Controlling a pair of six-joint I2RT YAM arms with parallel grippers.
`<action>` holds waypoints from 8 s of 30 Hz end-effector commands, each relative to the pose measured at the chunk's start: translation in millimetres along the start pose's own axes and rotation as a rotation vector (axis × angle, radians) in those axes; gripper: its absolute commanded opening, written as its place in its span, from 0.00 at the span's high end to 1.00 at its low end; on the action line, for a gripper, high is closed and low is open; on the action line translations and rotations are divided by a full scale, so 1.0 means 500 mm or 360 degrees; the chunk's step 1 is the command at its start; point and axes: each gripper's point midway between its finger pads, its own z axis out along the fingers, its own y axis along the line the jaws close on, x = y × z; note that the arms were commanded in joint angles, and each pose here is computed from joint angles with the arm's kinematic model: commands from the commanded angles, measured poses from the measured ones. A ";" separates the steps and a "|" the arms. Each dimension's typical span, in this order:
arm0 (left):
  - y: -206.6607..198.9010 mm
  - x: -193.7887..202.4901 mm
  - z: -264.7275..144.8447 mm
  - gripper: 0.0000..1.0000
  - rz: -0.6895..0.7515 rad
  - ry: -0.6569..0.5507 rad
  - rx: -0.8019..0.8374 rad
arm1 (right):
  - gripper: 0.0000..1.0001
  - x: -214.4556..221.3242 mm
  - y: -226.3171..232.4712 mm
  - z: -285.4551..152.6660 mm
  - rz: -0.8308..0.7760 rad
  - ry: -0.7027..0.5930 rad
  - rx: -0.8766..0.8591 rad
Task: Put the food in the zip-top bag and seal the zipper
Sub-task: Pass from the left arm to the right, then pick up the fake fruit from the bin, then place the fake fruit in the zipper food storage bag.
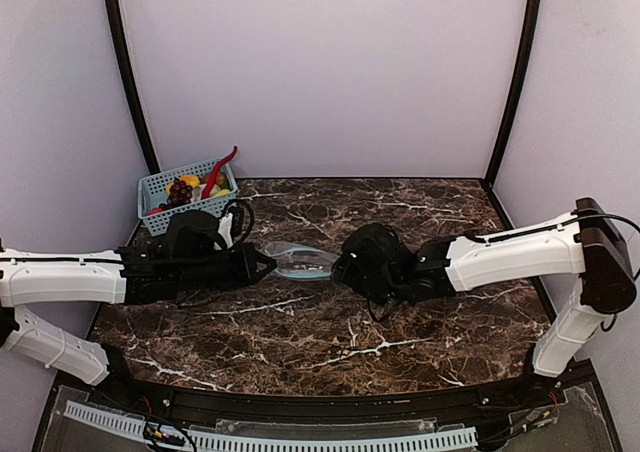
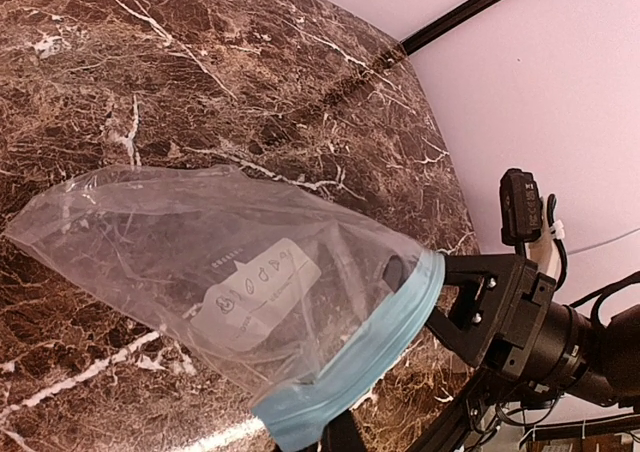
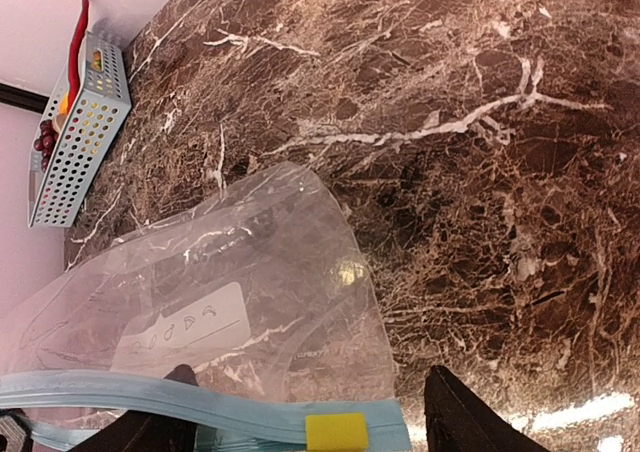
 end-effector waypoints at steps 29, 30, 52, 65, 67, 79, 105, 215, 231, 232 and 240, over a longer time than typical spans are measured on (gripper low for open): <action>0.013 0.040 0.002 0.99 0.0111 0.0170 -0.0035 | 0.95 -0.041 0.015 -0.064 -0.0391 -0.0108 -0.0059; 0.004 0.043 0.007 0.99 0.0124 0.0193 -0.0009 | 0.96 -0.043 0.018 -0.067 -0.0410 -0.0110 -0.0047; -0.025 -0.086 -0.147 0.11 0.0475 0.0322 -0.0054 | 0.97 -0.079 0.029 -0.109 -0.0579 -0.0129 0.0120; 0.218 -0.441 -0.110 0.03 0.0473 0.0015 -0.0609 | 0.97 -0.070 0.052 -0.106 -0.0614 -0.0089 0.0049; 0.267 -0.484 -0.099 0.03 0.0406 -0.0043 -0.0654 | 0.97 -0.069 0.059 -0.106 -0.0621 -0.0083 0.0030; 0.541 -0.619 -0.100 0.05 0.0142 -0.0232 -0.0968 | 0.96 -0.061 0.081 -0.094 -0.0661 -0.0060 -0.0002; 0.753 -0.622 0.047 0.25 0.0106 -0.0035 -0.1067 | 0.96 -0.054 0.095 -0.080 -0.0670 -0.0022 0.0009; -0.165 -0.007 -0.047 0.99 0.1452 0.0596 0.0424 | 0.94 -0.001 0.213 -0.139 -0.0936 0.0253 -0.0704; -0.121 0.027 -0.019 0.99 0.1445 0.0711 0.0368 | 0.94 0.007 0.224 -0.129 -0.0869 0.0327 -0.0710; -0.117 0.029 -0.019 0.99 0.1447 0.0726 0.0360 | 0.94 0.003 0.220 -0.126 -0.0851 0.0328 -0.0699; -0.101 0.070 -0.015 0.99 0.1411 0.0865 0.0400 | 0.95 -0.005 0.206 -0.118 -0.0773 0.0369 -0.0695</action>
